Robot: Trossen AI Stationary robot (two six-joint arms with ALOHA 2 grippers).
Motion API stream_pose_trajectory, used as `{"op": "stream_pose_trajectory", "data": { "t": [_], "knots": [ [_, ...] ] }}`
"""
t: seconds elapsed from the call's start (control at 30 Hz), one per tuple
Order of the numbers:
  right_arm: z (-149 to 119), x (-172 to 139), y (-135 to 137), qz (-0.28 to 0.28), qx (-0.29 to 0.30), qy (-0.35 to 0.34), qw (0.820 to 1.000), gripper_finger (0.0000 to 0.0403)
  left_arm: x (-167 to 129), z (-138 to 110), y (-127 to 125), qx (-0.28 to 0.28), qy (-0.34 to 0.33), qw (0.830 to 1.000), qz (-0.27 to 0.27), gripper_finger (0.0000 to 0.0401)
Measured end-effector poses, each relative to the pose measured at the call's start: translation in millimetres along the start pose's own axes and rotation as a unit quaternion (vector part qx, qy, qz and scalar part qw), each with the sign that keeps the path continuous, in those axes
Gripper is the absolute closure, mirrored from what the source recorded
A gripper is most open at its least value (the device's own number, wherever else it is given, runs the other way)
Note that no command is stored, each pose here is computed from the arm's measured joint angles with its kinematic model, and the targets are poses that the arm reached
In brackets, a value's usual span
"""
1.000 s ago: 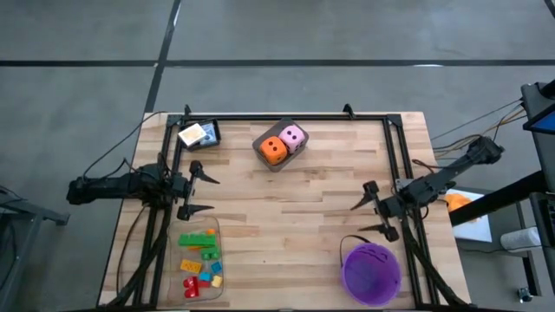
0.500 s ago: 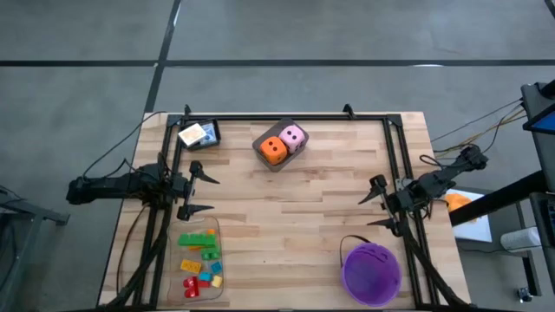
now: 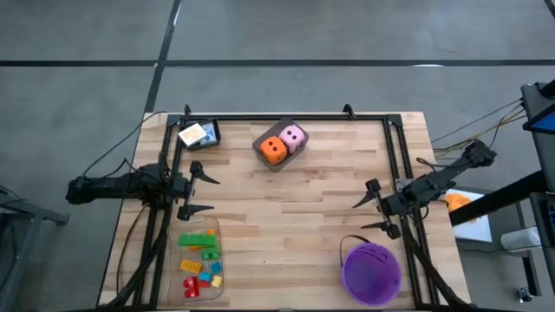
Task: Pick & Place Toys
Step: Return to Home Position
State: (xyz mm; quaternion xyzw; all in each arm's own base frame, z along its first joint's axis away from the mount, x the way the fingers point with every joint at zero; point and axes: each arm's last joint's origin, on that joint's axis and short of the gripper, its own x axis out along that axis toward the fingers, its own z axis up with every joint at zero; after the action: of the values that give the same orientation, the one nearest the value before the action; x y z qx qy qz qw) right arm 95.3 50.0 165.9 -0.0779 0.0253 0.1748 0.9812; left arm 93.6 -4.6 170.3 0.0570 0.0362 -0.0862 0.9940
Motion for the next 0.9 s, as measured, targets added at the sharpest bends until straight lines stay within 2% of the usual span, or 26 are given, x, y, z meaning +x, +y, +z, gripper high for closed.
{"op": "stream_pose_trajectory", "data": {
  "t": [0.9],
  "knots": [
    [-9.2,7.0,2.5,0.007,-0.010,0.054,0.998,0.0094,0.0,0.1,0.0,0.000,-0.001,1.000,0.000,0.0018]
  ]
}}
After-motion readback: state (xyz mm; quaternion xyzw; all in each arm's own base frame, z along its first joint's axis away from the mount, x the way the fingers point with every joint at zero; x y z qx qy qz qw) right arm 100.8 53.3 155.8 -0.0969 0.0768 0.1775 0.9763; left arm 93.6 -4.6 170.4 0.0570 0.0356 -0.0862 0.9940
